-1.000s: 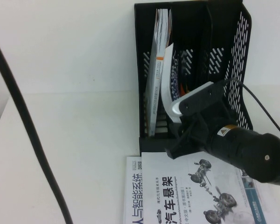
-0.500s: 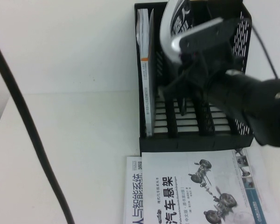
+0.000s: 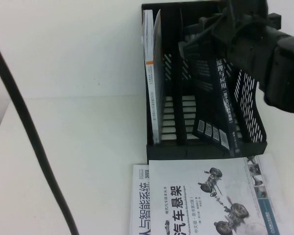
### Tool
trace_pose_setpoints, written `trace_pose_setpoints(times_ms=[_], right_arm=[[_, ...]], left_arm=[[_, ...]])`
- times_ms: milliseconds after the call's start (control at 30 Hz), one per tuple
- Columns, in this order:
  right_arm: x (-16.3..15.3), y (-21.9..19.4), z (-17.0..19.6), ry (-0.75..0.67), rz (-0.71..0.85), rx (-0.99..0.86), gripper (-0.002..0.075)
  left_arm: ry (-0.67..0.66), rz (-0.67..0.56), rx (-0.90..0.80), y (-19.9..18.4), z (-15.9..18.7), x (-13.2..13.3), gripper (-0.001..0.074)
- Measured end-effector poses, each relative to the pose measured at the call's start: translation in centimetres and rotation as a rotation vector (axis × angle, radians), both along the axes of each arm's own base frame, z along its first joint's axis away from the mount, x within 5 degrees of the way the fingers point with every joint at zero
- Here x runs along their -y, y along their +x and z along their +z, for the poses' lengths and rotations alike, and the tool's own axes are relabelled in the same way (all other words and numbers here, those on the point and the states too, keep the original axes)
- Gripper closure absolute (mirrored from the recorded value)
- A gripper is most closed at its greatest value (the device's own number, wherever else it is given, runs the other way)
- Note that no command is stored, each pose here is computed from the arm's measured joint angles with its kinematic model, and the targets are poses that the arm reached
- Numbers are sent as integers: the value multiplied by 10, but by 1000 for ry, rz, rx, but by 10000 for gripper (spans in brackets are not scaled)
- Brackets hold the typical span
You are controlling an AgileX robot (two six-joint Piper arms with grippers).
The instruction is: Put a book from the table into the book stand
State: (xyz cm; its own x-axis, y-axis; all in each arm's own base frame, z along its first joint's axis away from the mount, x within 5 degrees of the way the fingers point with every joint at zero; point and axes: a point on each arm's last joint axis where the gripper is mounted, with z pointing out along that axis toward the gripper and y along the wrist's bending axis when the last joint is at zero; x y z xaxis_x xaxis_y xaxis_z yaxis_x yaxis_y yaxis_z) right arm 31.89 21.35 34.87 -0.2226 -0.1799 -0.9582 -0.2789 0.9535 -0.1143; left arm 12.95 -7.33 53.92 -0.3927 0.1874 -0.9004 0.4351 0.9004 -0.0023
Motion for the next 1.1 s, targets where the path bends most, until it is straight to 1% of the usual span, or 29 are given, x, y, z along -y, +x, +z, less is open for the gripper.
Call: trace_pose_setpoints(times_ms=[233, 333, 467, 667, 833, 967, 1100], right_arm=[[-7, 12, -9, -55, -1, 34, 592], [-5, 15, -9, -57, -47, 63, 592], [-5, 20, -6, -35, -74, 85, 592], [-7, 24, 1, 36, -94, 119, 592], [-2, 25, 7, 54, -154, 180, 592], [1, 28, 10, 110, -195, 198, 592], [0, 36, -1, 131, -252, 233, 592]], left_arm=[[-6, -12, -14, 0, -2, 2, 737], [-7, -14, -15, 0, -2, 2, 737], [-11, -21, -18, 0, -2, 3, 737], [-10, -29, -19, -1, -2, 3, 737], [-8, -31, -17, -1, -2, 3, 737], [-8, -32, -18, -1, -2, 4, 737], [-5, -34, -16, -1, -2, 4, 737]])
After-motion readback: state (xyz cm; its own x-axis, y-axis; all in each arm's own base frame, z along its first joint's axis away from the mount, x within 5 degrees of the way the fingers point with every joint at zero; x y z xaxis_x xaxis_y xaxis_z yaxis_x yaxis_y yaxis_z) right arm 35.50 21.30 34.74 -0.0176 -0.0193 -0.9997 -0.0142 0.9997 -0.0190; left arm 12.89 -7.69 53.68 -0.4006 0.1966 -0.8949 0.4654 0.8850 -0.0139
